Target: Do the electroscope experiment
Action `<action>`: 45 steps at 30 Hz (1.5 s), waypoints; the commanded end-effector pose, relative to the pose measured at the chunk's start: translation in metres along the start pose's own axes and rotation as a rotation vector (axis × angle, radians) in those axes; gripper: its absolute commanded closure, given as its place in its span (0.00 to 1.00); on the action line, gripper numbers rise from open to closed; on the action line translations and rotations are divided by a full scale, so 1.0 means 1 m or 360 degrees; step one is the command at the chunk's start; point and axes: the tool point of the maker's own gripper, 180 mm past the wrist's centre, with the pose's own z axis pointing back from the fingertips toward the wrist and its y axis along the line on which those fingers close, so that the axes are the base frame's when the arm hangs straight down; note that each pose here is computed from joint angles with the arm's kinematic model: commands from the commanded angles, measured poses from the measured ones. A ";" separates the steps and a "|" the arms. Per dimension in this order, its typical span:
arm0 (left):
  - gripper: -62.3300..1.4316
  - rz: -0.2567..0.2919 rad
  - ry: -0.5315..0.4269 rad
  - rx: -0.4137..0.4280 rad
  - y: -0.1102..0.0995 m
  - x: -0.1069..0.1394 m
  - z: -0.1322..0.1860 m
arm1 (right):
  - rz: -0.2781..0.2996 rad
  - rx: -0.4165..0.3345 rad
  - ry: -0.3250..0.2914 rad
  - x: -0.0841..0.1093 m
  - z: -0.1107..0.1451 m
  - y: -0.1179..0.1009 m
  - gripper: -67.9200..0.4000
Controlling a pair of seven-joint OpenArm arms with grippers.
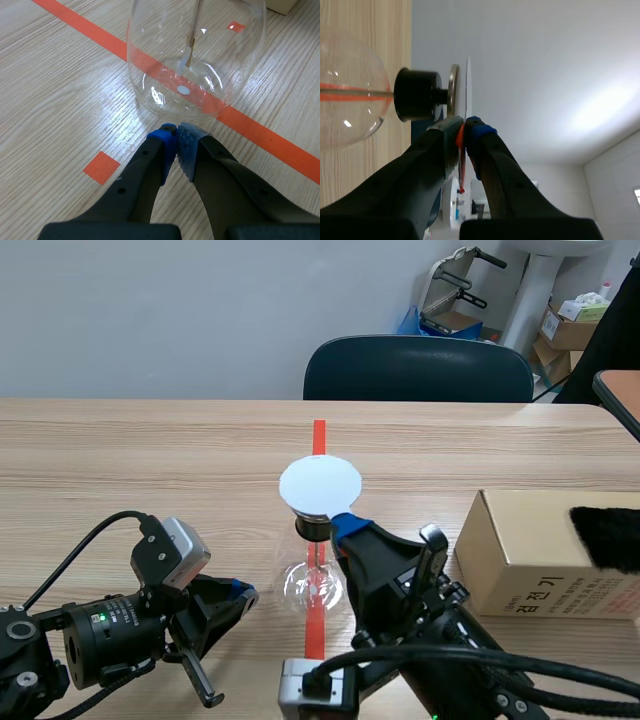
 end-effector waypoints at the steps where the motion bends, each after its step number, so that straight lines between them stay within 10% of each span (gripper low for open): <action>1: 0.91 0.0006 -0.0067 -0.0010 -0.003 0.012 -0.004 | 0.0021 -0.0054 0.0053 -0.011 -0.002 -0.010 0.97; 20: 0.91 0.0006 -0.0066 -0.0009 -0.003 0.012 -0.004 | 0.0005 -0.0058 0.0935 -0.104 0.028 -0.010 0.97; 45: 0.91 0.0006 -0.0066 -0.0009 -0.003 0.012 -0.004 | 0.0004 -0.0058 0.0929 -0.104 0.027 -0.010 0.97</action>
